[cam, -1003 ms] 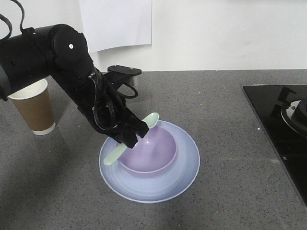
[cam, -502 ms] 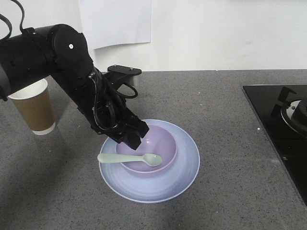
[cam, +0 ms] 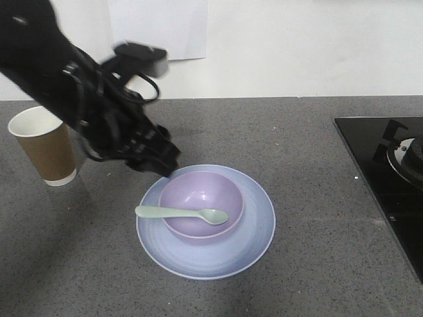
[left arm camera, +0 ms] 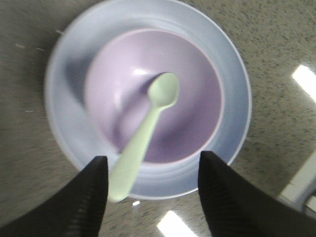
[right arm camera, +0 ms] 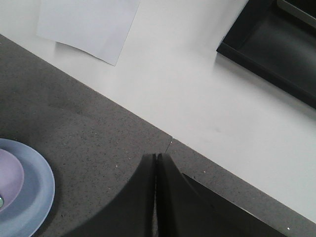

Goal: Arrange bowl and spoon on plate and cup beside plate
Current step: 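Lower the pale green spoon into the bowl and open the left gripper, then move the left gripper over the brown paper cup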

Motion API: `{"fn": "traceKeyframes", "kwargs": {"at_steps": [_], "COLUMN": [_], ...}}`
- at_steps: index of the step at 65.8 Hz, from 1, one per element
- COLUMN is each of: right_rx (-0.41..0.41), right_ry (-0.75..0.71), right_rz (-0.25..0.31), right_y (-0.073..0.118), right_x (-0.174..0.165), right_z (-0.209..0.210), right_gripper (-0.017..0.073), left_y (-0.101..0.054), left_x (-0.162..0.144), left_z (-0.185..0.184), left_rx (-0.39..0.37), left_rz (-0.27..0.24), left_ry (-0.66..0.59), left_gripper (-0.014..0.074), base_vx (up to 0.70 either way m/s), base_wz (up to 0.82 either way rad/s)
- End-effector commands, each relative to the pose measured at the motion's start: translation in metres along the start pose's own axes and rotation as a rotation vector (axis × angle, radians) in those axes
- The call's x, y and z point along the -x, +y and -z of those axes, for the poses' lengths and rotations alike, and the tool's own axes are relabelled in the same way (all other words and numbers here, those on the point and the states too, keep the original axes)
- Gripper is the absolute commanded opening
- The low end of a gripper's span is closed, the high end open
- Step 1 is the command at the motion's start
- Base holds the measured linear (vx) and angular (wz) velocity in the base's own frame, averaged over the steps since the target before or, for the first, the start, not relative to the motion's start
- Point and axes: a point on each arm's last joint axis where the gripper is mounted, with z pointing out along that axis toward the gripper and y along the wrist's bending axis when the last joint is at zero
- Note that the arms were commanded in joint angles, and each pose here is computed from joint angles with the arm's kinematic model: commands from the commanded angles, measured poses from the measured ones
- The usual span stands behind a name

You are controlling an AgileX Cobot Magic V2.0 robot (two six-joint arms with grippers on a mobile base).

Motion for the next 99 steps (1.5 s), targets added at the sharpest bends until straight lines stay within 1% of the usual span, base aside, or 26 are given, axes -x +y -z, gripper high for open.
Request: {"fn": "traceKeyframes", "kwargs": {"at_steps": [1,3,9,10,12,13,19,20,22,23,27,30,32,37,41,43,47,51,56,61,65,72,82,91,99], "right_rx": [-0.046,-0.046,-0.046,-0.046,-0.046,-0.046,-0.046,-0.046,-0.046,-0.046,-0.046,-0.046,-0.045,-0.045,-0.045,-0.045,-0.045,-0.045,-0.045,-0.044,-0.044,-0.044,-0.044,-0.043,-0.042], "right_ry": [-0.085,-0.085,-0.084,-0.083,-0.083,-0.083,-0.083,-0.083,-0.083,-0.083,-0.083,-0.083,-0.082,-0.082,-0.082,-0.082,-0.082,-0.082,-0.082,-0.081,-0.081,-0.081,-0.078,-0.075,-0.075], "right_rz": [0.0,0.0,0.0,0.0,0.0,0.0,0.0,0.0,0.0,0.0,0.0,0.0,0.0,0.0,0.0,0.0,0.0,0.0,0.0,-0.001,-0.001,-0.001,0.0,0.0,-0.001], "right_y": [-0.007,-0.007,-0.007,-0.007,-0.007,-0.007,-0.007,-0.007,-0.007,-0.007,-0.007,-0.007,-0.007,-0.007,-0.007,-0.007,-0.007,-0.007,-0.007,-0.007,-0.007,-0.007,-0.006,-0.006,-0.006], "right_x": [0.009,0.009,0.009,0.009,0.009,0.009,0.009,0.009,0.009,0.009,0.009,0.009,0.009,0.009,0.009,0.009,0.009,0.009,0.009,0.009,0.009,0.009,0.009,0.008,0.008], "right_z": [0.008,0.008,0.008,0.008,0.008,0.008,0.008,0.008,0.008,0.008,0.008,0.008,0.008,0.008,0.008,0.008,0.008,0.008,0.008,0.008,0.008,0.008,0.008,0.008,0.008], "right_gripper": [-0.0005,-0.0005,-0.0005,-0.0005,-0.0005,-0.0005,-0.0005,-0.0005,-0.0005,-0.0005,-0.0005,-0.0005,-0.0005,-0.0005,-0.0005,-0.0005,-0.0005,-0.0005,-0.0005,-0.0005,-0.0005,-0.0005,-0.0005,-0.0005,-0.0005], "left_y": [-0.001,0.002,0.014,0.017,0.021,0.025,0.036,0.039,0.042,0.044,0.049,0.051,0.054,0.06,0.068,0.074,0.084,0.096,0.112,0.13,0.142,0.165,0.191,0.207,0.216], "left_x": [-0.008,-0.011,-0.021,-0.023,-0.025,-0.027,-0.031,-0.031,-0.031,-0.03,-0.028,-0.025,-0.023,-0.019,-0.018,-0.019,-0.02,-0.022,-0.025,-0.026,-0.025,-0.025,-0.024,-0.022,-0.022], "left_z": [0.051,0.059,0.087,0.093,0.101,0.107,0.128,0.133,0.138,0.142,0.15,0.155,0.157,0.162,0.165,0.167,0.17,0.17,0.165,0.155,0.146,0.123,0.092,0.067,0.049], "left_rx": [0.128,0.181,0.383,0.433,0.5,0.55,0.741,0.786,0.842,0.881,0.983,1.034,1.053,1.056,1.062,1.07,1.086,1.078,1.032,0.953,0.895,0.787,0.663,0.587,0.571], "left_rz": [-0.018,-0.022,-0.028,-0.024,-0.016,-0.011,0.017,0.025,0.031,0.037,0.049,0.049,0.051,0.063,0.089,0.117,0.154,0.2,0.277,0.353,0.39,0.457,0.554,0.587,0.605], "left_ry": [-0.143,-0.158,-0.211,-0.225,-0.243,-0.257,-0.323,-0.34,-0.366,-0.384,-0.438,-0.481,-0.506,-0.586,-0.631,-0.645,-0.661,-0.661,-0.654,-0.634,-0.611,-0.536,-0.459,-0.399,-0.34], "left_gripper": [0.0402,0.0402,0.0398,0.0398,0.0397,0.0397,0.0398,0.0398,0.0398,0.0398,0.0398,0.0398,0.0398,0.0398,0.0398,0.0398,0.0398,0.0398,0.0398,0.0398,0.0398,0.0398,0.0398,0.0398,0.0398], "base_vx": [0.0,0.0,0.0,0.0,0.0,0.0,0.0,0.0,0.0,0.0,0.0,0.0,0.0,0.0,0.0,0.0,0.0,0.0,0.0,0.0,0.0,0.0,0.0,0.0,0.0], "base_wz": [0.0,0.0,0.0,0.0,0.0,0.0,0.0,0.0,0.0,0.0,0.0,0.0,0.0,0.0,0.0,0.0,0.0,0.0,0.0,0.0,0.0,0.0,0.0,0.0,0.0]}}
